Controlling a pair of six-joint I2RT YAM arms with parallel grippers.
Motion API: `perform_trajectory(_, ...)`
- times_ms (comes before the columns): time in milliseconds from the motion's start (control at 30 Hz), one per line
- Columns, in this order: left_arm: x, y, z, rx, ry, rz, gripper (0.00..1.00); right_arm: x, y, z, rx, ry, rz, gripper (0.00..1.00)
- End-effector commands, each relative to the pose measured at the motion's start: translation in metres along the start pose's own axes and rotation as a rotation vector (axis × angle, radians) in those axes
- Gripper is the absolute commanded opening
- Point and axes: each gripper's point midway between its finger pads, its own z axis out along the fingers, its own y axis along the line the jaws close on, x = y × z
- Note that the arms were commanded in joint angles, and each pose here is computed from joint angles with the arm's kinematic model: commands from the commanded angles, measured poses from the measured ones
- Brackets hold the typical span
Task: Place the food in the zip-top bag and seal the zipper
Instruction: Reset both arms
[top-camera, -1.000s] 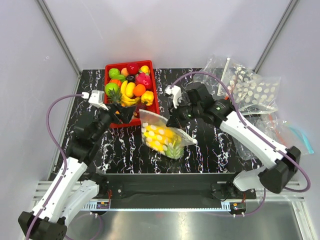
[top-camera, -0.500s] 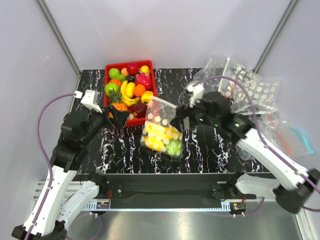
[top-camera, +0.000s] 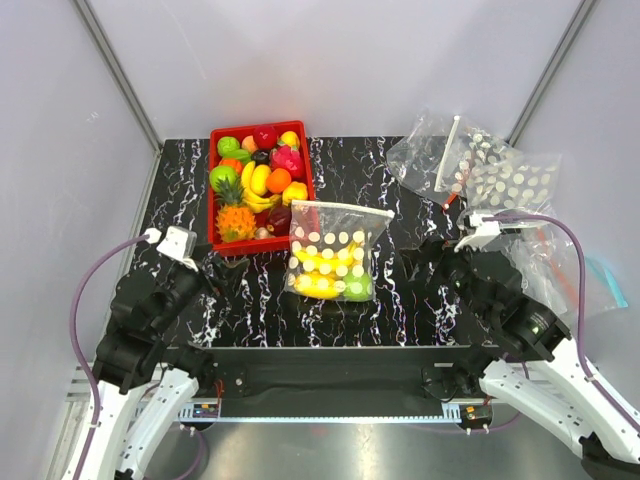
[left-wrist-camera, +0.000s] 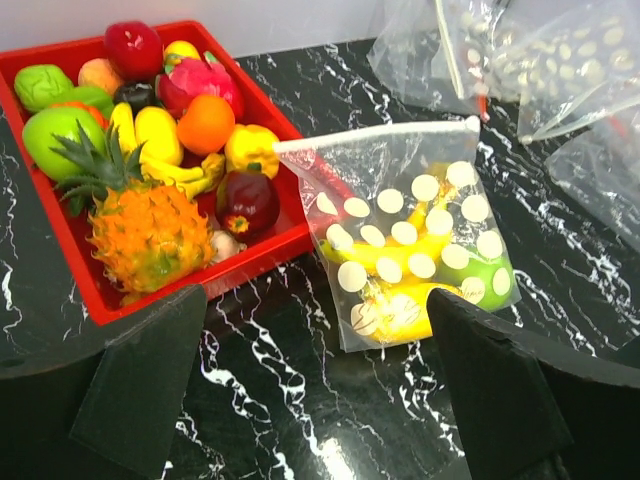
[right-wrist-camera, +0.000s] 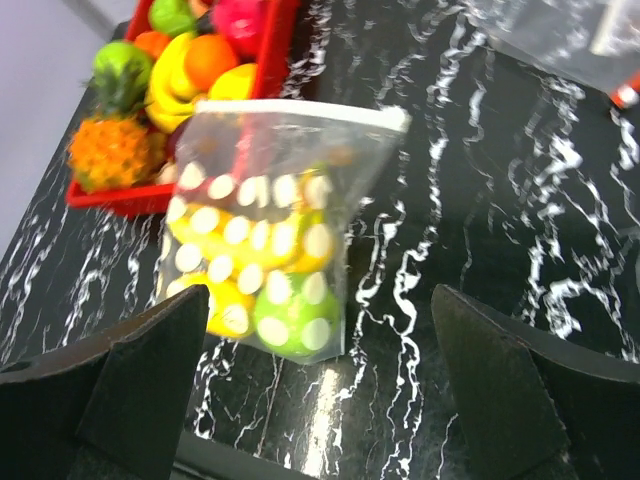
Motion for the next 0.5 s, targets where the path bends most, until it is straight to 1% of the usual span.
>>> perform_trajectory(0, -0.012, -0.006, -0.002, 0.036, -0.052, 0.037, 0.99, 0.004, -0.030, -0.004, 0.155, -0.055, 0.131, 1.00)
perform_trajectory(33, -0.010, -0.007, -0.001, 0.041, -0.045, 0.037, 0.99, 0.003, -0.034, -0.008, 0.172, -0.080, 0.178, 1.00)
perform_trajectory(133, -0.009, -0.009, 0.002, 0.055, -0.031, 0.037, 0.99, 0.013, -0.041, -0.009, 0.182, -0.088, 0.205, 1.00)
perform_trajectory(300, -0.006, -0.010, 0.003, 0.062, -0.017, 0.037, 0.99, 0.018, -0.047, -0.011, 0.188, -0.095, 0.205, 1.00)
perform_trajectory(467, -0.007, -0.010, 0.003, 0.064, -0.022, 0.038, 0.99, 0.015, -0.047, -0.012, 0.187, -0.111, 0.197, 1.00)
